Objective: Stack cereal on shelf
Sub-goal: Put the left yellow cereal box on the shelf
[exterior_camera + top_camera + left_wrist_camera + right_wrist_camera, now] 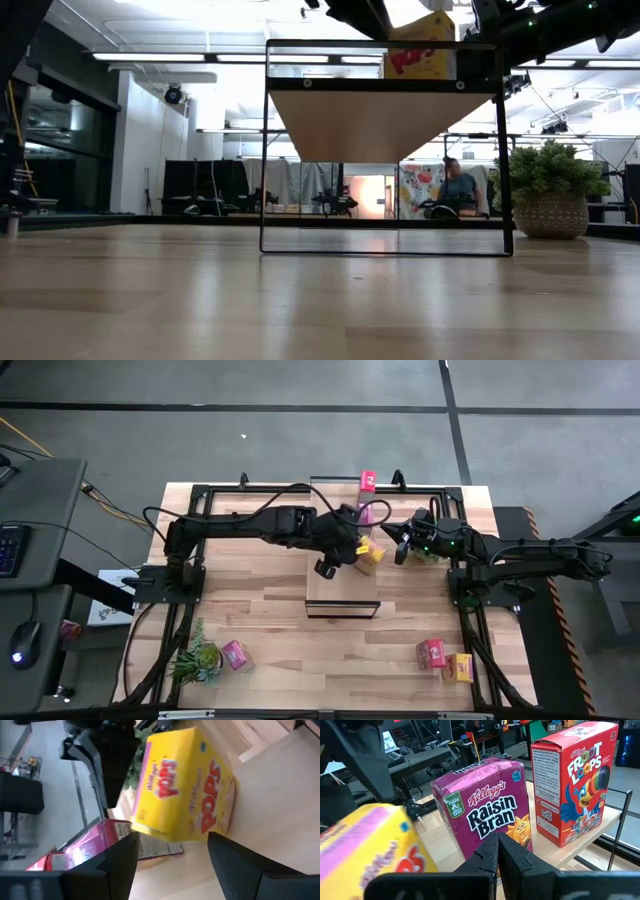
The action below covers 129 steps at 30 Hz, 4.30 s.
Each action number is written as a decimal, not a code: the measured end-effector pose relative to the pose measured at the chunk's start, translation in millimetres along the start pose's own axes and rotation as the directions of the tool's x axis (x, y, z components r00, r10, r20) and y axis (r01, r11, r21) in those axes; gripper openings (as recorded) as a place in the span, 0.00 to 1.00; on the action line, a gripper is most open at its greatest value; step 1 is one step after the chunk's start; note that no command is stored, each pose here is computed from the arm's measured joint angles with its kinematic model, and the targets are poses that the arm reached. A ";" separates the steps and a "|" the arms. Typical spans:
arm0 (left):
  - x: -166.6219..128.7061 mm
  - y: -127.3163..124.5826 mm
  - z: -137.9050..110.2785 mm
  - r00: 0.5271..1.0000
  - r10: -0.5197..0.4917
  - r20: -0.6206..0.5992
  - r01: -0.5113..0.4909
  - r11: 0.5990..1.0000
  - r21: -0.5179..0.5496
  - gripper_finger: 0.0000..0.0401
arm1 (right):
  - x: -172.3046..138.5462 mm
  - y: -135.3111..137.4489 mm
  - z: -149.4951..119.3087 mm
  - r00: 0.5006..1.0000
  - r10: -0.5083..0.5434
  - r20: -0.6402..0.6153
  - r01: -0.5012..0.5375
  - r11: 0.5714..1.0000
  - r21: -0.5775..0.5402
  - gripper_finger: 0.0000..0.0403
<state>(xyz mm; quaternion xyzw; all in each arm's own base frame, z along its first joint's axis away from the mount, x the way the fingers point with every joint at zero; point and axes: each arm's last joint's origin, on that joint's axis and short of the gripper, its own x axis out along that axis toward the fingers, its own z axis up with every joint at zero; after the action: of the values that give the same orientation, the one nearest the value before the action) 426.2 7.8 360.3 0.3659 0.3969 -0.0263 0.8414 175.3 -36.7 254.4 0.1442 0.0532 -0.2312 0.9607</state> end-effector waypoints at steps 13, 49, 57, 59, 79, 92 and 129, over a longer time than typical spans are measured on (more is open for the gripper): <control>-25.1 8.0 -3.8 0.997 0.074 -0.030 -0.074 0.997 0.002 0.57 | 0.0 0.0 0.0 1.000 0.000 0.000 0.000 1.000 0.000 0.00; 41.2 -81.1 -76.6 0.861 0.167 0.479 0.136 0.834 -0.535 0.00 | -13.1 30.4 -25.0 0.963 0.183 -0.199 -0.175 0.983 0.056 0.00; 65.8 -73.0 -83.7 0.887 0.169 0.430 0.114 0.822 -0.558 0.00 | -14.1 37.9 -27.3 0.957 0.213 -0.198 -0.205 0.977 0.059 0.00; 67.0 -70.0 -86.6 0.889 0.177 0.423 0.106 0.818 -0.566 0.00 | -14.6 38.7 -27.6 0.955 0.218 -0.200 -0.210 0.976 0.062 0.00; 69.5 -54.7 -99.1 0.887 0.228 0.401 0.066 0.798 -0.599 0.00 | -6.7 44.3 -30.9 0.951 0.238 -0.196 -0.220 0.969 0.110 0.00; 70.2 -59.9 -98.5 0.897 0.173 0.407 0.107 0.808 -0.579 0.00 | -6.1 43.2 -29.6 0.965 0.196 -0.171 -0.181 0.978 0.102 0.00; -49.6 -64.6 -114.9 0.860 0.202 0.469 0.132 0.799 -0.586 0.00 | -17.8 39.3 -8.4 0.987 0.163 0.004 -0.164 0.986 0.010 0.00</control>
<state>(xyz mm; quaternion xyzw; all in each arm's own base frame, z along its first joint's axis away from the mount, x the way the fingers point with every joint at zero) 296.1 21.6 308.0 0.0677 0.1405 0.0211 0.9875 177.3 6.9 259.4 0.1526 0.0386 -0.1521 0.9758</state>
